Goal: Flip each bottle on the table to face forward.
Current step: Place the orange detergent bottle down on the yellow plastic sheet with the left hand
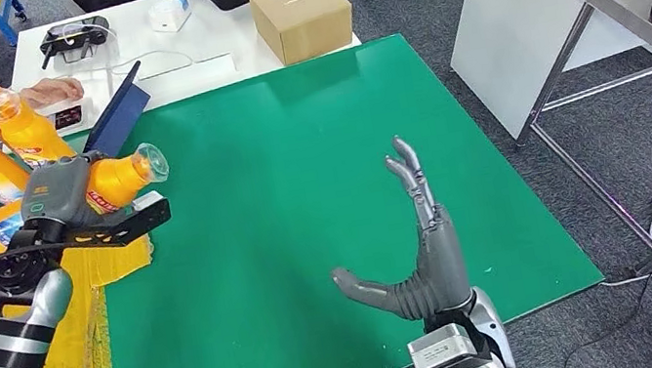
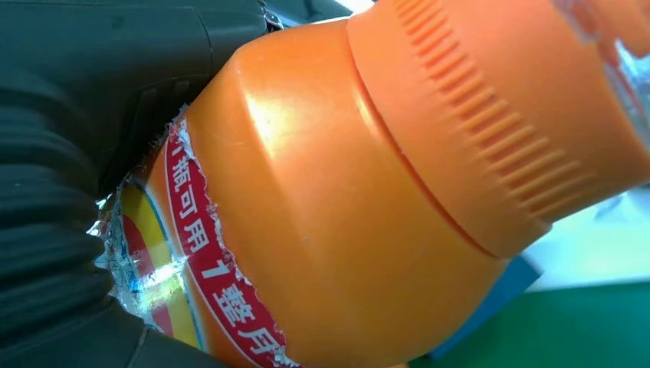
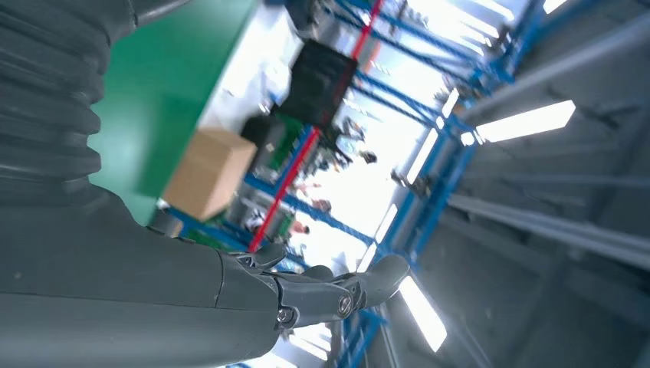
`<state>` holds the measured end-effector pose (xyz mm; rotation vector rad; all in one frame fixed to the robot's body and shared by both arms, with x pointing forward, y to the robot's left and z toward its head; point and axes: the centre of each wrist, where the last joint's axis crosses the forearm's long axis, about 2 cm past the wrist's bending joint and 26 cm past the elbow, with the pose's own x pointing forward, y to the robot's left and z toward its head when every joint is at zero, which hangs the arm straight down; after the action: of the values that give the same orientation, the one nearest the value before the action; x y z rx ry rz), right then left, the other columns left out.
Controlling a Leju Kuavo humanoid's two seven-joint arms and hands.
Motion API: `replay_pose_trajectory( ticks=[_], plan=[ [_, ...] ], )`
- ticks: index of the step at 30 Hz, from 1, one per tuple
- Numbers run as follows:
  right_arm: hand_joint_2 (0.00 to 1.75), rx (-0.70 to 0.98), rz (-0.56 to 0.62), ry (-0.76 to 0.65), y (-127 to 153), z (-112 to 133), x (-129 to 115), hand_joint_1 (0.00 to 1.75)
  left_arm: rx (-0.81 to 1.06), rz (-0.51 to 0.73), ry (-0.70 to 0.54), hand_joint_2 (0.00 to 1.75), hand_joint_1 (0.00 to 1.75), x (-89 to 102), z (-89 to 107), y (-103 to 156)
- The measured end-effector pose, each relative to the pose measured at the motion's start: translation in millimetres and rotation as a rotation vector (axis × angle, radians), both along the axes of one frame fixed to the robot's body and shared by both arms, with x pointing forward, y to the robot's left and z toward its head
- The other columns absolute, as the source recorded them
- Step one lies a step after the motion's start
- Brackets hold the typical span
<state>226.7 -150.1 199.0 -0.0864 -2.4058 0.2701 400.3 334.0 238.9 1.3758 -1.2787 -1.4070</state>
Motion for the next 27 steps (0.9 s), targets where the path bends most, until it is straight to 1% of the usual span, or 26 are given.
replay_pose_trajectory(
  ticks=[4,6,8,10,16,20,24,27],
  plan=[
    [1.75,0.018,-0.002,-0.001,-1.5,1.9,0.1,0.0,0.013,0.005,0.014,1.75,1.75,3.3,-0.6,2.6],
    [1.75,0.071,0.001,0.012,-5.0,4.9,1.0,0.0,0.042,0.02,0.065,1.75,1.75,11.2,-6.7,7.6],
    [1.75,0.133,0.019,0.041,-10.2,6.2,3.3,0.0,0.072,0.053,0.158,1.75,1.75,18.6,-25.9,17.4],
    [1.75,0.163,0.046,0.065,-13.3,5.9,5.3,0.0,0.09,0.083,0.235,1.75,1.75,20.1,-45.1,26.7],
    [1.75,0.15,0.084,0.09,-12.6,5.1,8.3,0.0,0.119,0.138,0.361,1.75,1.75,17.3,-74.6,41.6],
    [1.75,0.137,0.098,0.103,-11.4,6.4,12.7,0.0,0.123,0.175,0.42,1.75,1.75,14.2,-90.2,43.5],
    [1.75,0.133,0.101,0.108,-10.5,7.1,15.7,0.0,0.126,0.206,0.441,1.75,0.0,11.8,-100.0,42.5],
    [1.75,0.129,0.1,0.113,-10.1,6.4,16.7,0.0,0.118,0.247,0.394,1.75,0.0,10.8,-105.3,39.3]
  ],
)
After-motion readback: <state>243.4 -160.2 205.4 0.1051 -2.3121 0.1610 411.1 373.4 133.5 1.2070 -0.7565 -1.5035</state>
